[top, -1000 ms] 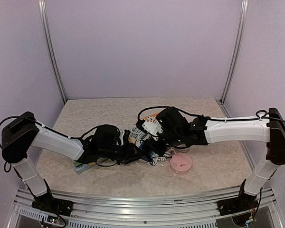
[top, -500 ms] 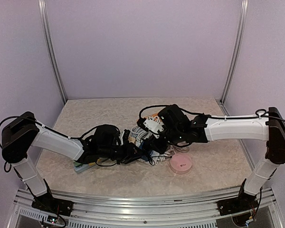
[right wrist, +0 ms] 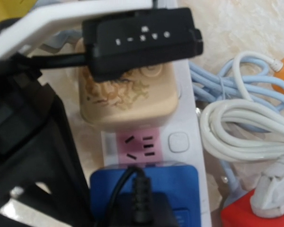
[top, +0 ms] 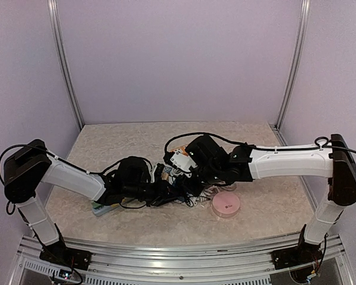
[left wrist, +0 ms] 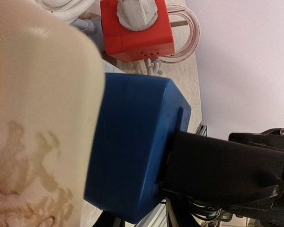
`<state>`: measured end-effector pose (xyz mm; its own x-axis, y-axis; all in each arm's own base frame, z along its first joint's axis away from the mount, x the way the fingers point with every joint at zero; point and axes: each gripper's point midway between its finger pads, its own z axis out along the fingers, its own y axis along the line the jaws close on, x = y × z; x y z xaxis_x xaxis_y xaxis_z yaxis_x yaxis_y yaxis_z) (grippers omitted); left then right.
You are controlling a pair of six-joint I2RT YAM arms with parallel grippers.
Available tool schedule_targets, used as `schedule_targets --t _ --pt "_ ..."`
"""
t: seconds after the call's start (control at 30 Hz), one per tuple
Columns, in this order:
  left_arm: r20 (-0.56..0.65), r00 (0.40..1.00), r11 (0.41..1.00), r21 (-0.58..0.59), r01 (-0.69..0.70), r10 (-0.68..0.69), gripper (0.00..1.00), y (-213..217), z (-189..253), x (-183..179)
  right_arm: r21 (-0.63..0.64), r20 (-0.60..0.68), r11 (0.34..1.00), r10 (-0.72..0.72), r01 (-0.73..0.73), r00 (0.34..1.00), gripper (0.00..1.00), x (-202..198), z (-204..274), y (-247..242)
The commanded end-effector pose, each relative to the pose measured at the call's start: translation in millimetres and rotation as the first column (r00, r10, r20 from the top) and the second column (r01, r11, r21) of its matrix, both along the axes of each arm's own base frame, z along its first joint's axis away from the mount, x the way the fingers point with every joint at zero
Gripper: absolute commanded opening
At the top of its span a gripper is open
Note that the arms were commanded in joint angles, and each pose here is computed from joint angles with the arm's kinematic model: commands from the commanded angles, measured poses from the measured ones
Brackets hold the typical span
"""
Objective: Pull the plug off the socket
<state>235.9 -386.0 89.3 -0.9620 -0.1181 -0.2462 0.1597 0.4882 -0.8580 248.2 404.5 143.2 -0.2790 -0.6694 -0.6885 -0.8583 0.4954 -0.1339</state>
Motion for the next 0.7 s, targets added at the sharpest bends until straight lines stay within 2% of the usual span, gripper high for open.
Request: schedule_targets --t 0.0,0.23,0.67 --pt "-0.107 0.992 0.976 0.213 -0.044 0.068 0.28 35 -68 -8 -0.129 -0.041 0.990 0.051 -0.056 0.998 0.00 -25 -36 4" --pt "-0.106 0.992 0.976 0.214 -0.051 0.075 0.28 39 -67 -6 -0.168 -0.023 0.984 0.053 -0.056 0.998 0.00 -26 -38 5" --pt "-0.117 0.990 0.976 0.213 -0.046 0.072 0.28 41 -71 -5 -0.112 -0.060 0.993 0.026 -0.033 0.998 0.00 -17 -23 8"
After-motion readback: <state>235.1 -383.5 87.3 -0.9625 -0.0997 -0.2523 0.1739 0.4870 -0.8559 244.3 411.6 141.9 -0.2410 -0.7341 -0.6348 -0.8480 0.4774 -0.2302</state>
